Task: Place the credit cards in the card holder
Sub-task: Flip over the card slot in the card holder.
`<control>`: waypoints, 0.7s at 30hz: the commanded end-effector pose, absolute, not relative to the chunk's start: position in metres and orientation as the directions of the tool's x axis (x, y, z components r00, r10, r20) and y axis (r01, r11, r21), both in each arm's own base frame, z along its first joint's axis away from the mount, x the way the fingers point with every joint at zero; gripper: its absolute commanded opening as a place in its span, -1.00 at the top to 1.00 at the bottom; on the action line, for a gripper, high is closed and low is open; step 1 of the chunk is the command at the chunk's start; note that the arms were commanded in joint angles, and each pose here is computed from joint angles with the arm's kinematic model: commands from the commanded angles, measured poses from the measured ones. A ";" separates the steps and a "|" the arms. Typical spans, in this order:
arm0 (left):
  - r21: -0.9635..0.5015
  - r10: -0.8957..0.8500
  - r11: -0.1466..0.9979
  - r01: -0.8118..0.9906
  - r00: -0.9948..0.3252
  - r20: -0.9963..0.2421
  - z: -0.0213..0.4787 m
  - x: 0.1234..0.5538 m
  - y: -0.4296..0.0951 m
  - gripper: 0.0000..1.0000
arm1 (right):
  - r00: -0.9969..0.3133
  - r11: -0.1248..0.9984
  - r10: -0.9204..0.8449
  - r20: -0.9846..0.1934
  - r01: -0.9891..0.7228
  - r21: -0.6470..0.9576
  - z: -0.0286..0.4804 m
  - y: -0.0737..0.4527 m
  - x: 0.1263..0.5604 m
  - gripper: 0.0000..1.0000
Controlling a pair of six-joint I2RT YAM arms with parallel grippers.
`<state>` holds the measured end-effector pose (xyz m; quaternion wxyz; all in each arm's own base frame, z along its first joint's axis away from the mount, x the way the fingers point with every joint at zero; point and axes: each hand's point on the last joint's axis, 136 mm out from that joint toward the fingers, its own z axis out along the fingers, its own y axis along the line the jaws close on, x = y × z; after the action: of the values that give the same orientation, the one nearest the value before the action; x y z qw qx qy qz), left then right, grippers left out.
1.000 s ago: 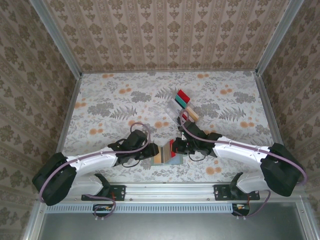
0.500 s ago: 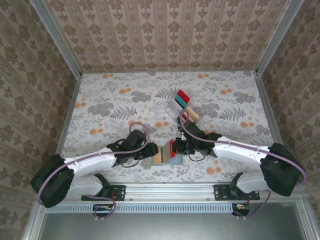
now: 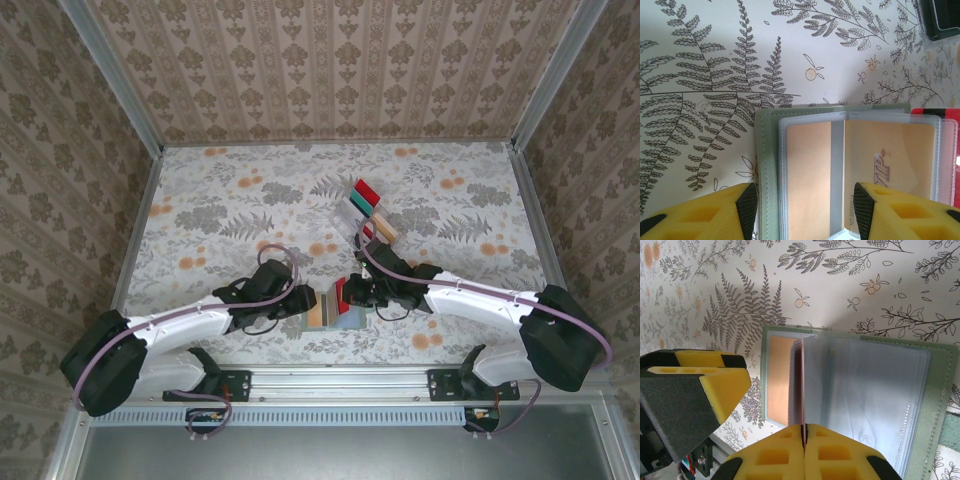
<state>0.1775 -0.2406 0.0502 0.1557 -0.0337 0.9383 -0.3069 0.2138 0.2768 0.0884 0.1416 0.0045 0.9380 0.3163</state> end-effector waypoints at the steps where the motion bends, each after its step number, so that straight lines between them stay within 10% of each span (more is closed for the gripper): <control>1: -0.599 -0.169 0.799 0.043 -0.941 -0.293 0.063 0.182 -0.246 -0.15 | -0.961 0.783 0.097 -0.260 -0.087 0.615 0.098 0.286 0.215 0.86; 21: -0.603 -0.174 0.796 0.053 -0.934 -0.313 0.068 0.182 -0.243 -0.33 | -0.965 0.776 0.082 -0.250 -0.096 0.624 0.095 0.293 0.214 0.86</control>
<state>0.1792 -0.2399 0.0579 0.1669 -0.0343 0.9343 -0.3131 0.2120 0.2853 0.0877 0.1331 -0.0041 0.9361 0.3255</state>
